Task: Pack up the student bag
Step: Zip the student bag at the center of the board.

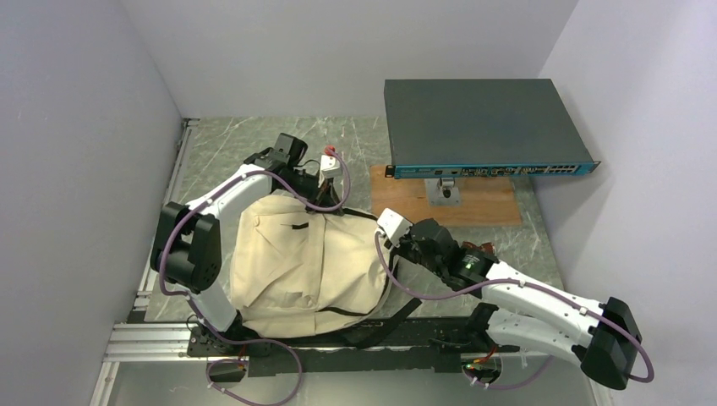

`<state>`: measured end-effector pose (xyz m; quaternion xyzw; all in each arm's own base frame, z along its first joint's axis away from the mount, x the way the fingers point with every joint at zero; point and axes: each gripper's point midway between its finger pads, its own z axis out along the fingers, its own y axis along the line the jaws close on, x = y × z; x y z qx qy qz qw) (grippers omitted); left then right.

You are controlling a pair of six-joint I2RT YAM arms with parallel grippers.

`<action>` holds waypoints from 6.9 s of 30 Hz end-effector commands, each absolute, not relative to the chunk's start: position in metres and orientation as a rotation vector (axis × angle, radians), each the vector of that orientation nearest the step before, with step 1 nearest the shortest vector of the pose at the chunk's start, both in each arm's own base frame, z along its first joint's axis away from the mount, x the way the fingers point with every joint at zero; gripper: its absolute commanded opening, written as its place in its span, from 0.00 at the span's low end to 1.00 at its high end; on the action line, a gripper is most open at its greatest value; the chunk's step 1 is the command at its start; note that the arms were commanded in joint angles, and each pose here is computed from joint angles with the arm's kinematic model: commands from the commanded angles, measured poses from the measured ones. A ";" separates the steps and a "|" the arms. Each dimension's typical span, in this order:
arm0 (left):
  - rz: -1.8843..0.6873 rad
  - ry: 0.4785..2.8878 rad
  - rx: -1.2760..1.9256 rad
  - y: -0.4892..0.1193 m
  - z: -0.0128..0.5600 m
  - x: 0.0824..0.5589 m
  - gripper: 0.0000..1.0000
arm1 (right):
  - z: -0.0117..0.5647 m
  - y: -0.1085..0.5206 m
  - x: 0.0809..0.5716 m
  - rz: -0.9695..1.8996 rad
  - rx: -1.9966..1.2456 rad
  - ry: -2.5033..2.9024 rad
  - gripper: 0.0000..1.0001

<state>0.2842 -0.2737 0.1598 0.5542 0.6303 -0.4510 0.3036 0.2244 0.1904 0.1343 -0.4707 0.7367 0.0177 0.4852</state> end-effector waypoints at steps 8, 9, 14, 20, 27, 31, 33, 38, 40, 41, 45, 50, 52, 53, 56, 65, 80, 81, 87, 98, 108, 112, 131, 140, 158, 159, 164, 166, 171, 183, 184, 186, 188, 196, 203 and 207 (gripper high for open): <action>-0.963 1.878 1.090 -0.241 0.183 0.355 0.00 | 0.148 0.191 0.201 0.106 -1.180 1.886 0.00; -0.917 1.920 1.025 -0.228 0.180 0.367 0.00 | 0.147 0.189 0.197 0.101 -1.190 1.890 0.00; -0.780 1.977 0.855 -0.189 0.174 0.398 0.00 | 0.155 0.203 0.180 0.195 -1.126 1.885 0.00; -0.662 2.084 0.655 -0.158 0.169 0.418 0.00 | 0.157 0.247 0.123 0.327 -1.288 1.865 0.00; -0.800 2.197 0.349 -0.154 0.197 0.414 0.07 | 0.140 0.249 0.122 0.194 -1.048 2.123 0.00; -0.803 2.193 0.398 -0.178 0.213 0.373 0.51 | 0.147 0.243 0.145 0.197 -0.999 2.088 0.00; -0.777 2.176 0.418 -0.184 0.220 0.349 0.69 | 0.150 0.243 0.156 0.209 -0.968 2.067 0.00; -1.009 2.179 0.162 -0.209 0.242 0.288 0.85 | 0.162 0.252 0.172 0.289 -0.894 1.980 0.00; -1.207 2.245 -0.037 -0.234 0.238 0.268 0.79 | 0.164 0.255 0.174 0.306 -0.888 1.957 0.00; -1.279 2.271 -0.082 -0.246 0.238 0.260 0.77 | 0.163 0.255 0.175 0.302 -0.891 1.954 0.00; -1.382 2.309 -0.254 -0.293 0.237 0.245 0.89 | 0.160 0.254 0.178 0.272 -0.912 1.923 0.00; -1.249 2.515 -0.612 -0.313 0.216 0.243 0.75 | 0.163 0.248 0.180 0.259 -0.929 1.871 0.00; -1.127 2.617 -0.708 -0.319 0.203 0.238 0.60 | 0.164 0.245 0.180 0.244 -0.943 1.868 0.00; -1.069 2.661 -0.735 -0.321 0.199 0.235 0.57 | 0.163 0.244 0.179 0.236 -0.947 1.873 0.00; -0.967 2.741 -0.772 -0.331 0.186 0.232 0.57 | 0.162 0.241 0.179 0.209 -0.976 1.870 0.00; -0.767 2.746 -0.906 -0.331 0.165 0.231 0.31 | 0.162 0.234 0.176 0.152 -1.014 1.844 0.00; -0.756 2.178 -1.095 -0.215 0.229 0.324 0.00 | 0.154 0.246 0.139 0.104 -1.154 1.794 0.00; -0.742 2.145 -1.098 -0.207 0.236 0.330 0.00 | 0.153 0.249 0.137 0.101 -1.166 1.793 0.00; -0.685 1.986 -1.062 -0.174 0.281 0.367 0.00 | 0.145 0.277 0.123 0.161 -1.188 1.824 0.00; -0.474 1.818 -1.003 -0.124 0.357 0.418 0.00 | 0.119 0.303 0.137 0.130 -0.994 1.934 0.00; -0.362 1.803 -1.007 -0.097 0.366 0.438 0.00 | 0.049 0.324 0.127 0.154 -1.081 2.039 0.00; -0.275 1.824 -0.944 -0.083 0.364 0.448 0.00 | 0.059 0.315 0.130 0.167 -1.033 2.052 0.00; -1.091 2.389 -0.745 -0.249 0.240 0.284 0.85 | 0.138 0.299 0.186 0.149 -1.431 1.740 0.00; -0.967 2.554 -0.658 -0.297 0.205 0.282 0.83 | 0.160 0.270 0.188 0.013 -1.478 1.763 0.00; -0.891 2.309 -0.482 -0.285 0.234 0.356 0.00 | 0.128 0.348 0.067 0.227 -1.492 1.848 0.00; -0.869 2.300 -0.481 -0.281 0.238 0.360 0.00 | 0.115 0.359 0.047 0.269 -1.498 1.862 0.00; -0.804 2.304 -0.422 -0.270 0.250 0.358 0.00 | 0.119 0.368 0.059 0.349 -1.328 1.924 0.00; -0.805 2.292 -0.403 -0.267 0.252 0.354 0.00 | 0.143 0.360 0.080 0.422 -1.222 1.923 0.00; -0.963 2.262 -0.237 -0.279 0.263 0.331 0.00 | 0.185 0.340 0.100 0.664 -1.057 1.965 0.40; -1.195 2.157 0.250 -0.287 0.262 0.232 0.60 | 0.215 0.290 0.142 0.737 -0.342 2.146 0.93; -1.143 2.136 0.272 -0.280 0.265 0.227 0.64 | 0.216 0.287 0.148 0.725 -0.295 2.159 0.89; -1.092 2.065 0.313 -0.268 0.275 0.218 0.71 | 0.217 0.283 0.158 0.725 -0.241 2.174 0.77; -1.090 1.969 0.388 -0.260 0.276 0.203 0.75 | 0.217 0.280 0.166 0.735 -0.207 2.188 0.72; -1.157 1.649 0.438 -0.256 0.248 0.143 0.63 | 0.203 0.287 0.194 0.735 -0.214 2.214 0.58; -1.005 1.655 0.513 -0.293 0.212 0.121 0.65 | 0.185 0.301 0.223 0.664 -0.300 2.242 0.57; -0.940 1.788 0.418 -0.306 0.194 0.131 0.58 | 0.178 0.300 0.225 0.613 -0.342 2.266 0.50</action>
